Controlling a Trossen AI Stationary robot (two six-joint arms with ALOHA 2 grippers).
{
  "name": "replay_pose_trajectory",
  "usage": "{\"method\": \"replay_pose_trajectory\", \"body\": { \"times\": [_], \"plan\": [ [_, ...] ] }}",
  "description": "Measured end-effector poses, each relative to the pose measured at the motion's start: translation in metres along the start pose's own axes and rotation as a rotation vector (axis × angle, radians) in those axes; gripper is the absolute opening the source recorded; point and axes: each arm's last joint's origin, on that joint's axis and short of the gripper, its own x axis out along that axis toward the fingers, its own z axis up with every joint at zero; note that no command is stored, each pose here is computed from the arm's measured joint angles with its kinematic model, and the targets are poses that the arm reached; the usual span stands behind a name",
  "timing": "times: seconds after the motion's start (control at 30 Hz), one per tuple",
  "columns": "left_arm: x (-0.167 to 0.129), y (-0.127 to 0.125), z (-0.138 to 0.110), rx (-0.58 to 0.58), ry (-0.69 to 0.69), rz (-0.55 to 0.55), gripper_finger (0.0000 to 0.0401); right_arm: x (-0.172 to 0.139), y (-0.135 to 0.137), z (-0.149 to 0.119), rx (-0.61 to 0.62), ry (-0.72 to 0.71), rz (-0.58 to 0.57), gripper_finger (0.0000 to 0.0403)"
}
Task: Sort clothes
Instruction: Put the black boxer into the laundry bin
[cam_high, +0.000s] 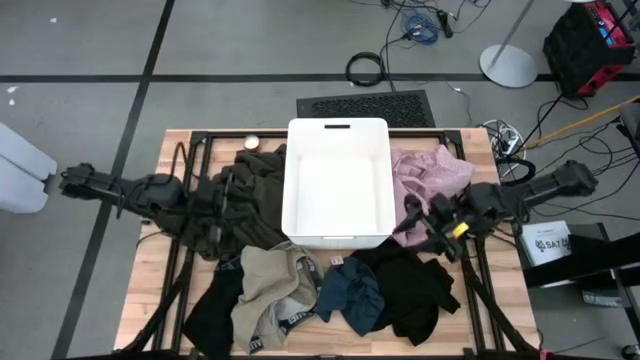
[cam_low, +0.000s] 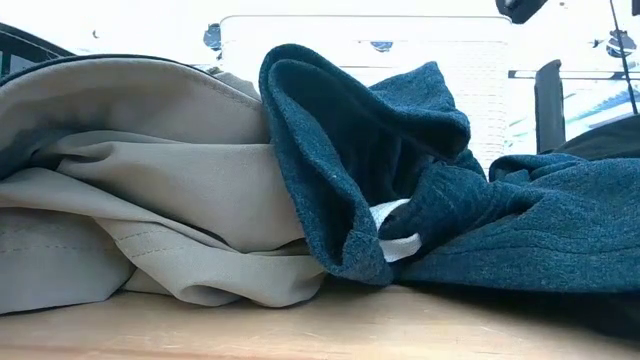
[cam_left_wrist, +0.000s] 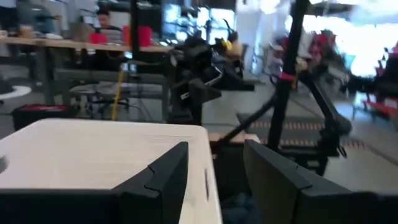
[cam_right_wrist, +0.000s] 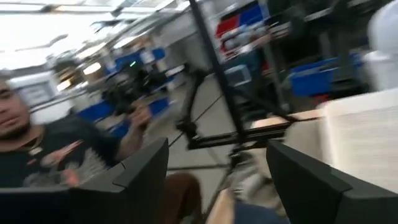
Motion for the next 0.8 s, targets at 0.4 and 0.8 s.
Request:
{"method": "replay_pose_trajectory", "body": {
  "times": [0.4,0.8],
  "plan": [
    [0.018,-0.035,-0.012,0.130,0.191,-0.264,0.0164,0.074,0.051,-0.018,0.238,0.205,0.064,0.0260],
    [0.018,-0.042,-0.037,-0.082,0.458,-0.252,0.0164,0.103,0.074,-0.071,0.376,0.366,-0.149,0.0260]
  ]
}}
